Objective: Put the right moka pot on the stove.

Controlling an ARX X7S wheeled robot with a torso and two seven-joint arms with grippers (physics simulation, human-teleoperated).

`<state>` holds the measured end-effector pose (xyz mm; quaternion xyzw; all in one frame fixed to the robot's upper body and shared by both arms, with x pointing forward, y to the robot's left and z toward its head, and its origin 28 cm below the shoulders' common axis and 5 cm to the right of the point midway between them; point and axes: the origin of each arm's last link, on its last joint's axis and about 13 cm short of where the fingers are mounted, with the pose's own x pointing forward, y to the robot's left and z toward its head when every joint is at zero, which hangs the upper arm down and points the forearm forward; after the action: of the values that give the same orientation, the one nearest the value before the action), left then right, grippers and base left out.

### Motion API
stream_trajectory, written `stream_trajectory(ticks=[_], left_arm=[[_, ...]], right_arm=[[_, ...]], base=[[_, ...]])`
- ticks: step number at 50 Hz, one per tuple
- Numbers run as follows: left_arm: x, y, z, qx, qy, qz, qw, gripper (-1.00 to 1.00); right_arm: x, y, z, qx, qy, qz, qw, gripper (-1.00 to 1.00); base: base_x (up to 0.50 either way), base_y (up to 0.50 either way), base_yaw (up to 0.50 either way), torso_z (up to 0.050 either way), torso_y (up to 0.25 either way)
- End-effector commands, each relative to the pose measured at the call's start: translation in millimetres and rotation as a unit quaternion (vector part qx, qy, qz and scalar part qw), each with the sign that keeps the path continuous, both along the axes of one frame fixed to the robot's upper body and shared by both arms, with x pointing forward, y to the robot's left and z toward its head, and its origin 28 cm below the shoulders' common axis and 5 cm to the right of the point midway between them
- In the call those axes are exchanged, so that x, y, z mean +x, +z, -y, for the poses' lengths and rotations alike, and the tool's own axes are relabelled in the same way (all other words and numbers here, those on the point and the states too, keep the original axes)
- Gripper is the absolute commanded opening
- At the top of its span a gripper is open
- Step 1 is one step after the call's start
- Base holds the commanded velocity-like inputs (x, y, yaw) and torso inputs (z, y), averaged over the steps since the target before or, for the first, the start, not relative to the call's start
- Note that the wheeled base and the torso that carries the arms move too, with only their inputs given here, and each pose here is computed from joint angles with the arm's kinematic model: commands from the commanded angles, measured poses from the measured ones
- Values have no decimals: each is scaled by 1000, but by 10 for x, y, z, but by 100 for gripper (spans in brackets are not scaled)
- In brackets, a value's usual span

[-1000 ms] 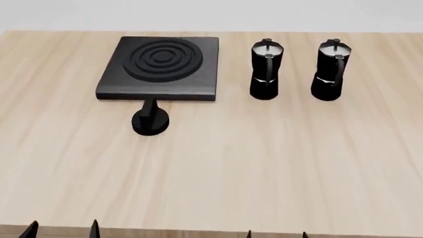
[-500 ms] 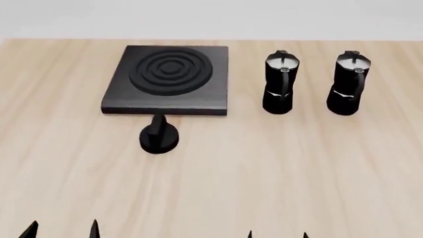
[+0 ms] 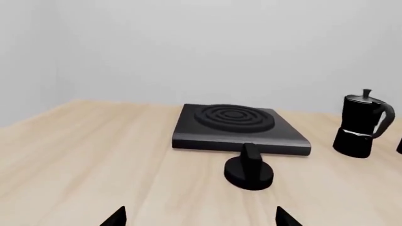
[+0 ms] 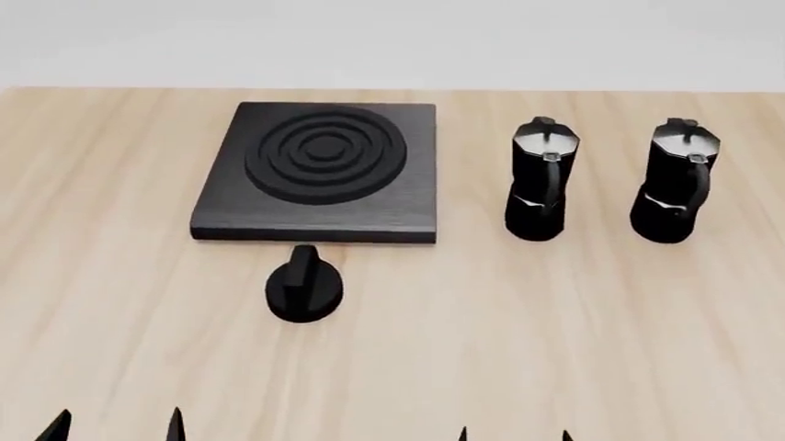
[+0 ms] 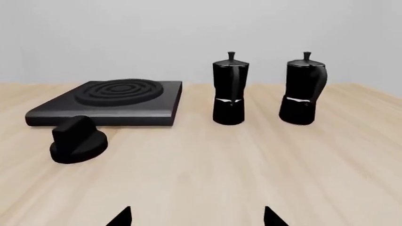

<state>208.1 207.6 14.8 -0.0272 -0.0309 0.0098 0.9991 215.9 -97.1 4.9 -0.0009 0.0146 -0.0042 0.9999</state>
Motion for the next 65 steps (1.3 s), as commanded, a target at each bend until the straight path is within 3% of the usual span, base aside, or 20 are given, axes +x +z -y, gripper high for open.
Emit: stream_trajectory(ticks=[1, 65], left_arm=[[-4, -2, 1, 0, 1, 2, 1000, 100], [-7, 5, 3, -1, -2, 5, 1000, 100]], right_arm=[[-3, -10, 4, 0, -2, 0, 1000, 100], [0, 0, 0, -5, 0, -2, 1000, 100]], base=[[180, 0, 0, 0, 0], [186, 0, 0, 0, 0]])
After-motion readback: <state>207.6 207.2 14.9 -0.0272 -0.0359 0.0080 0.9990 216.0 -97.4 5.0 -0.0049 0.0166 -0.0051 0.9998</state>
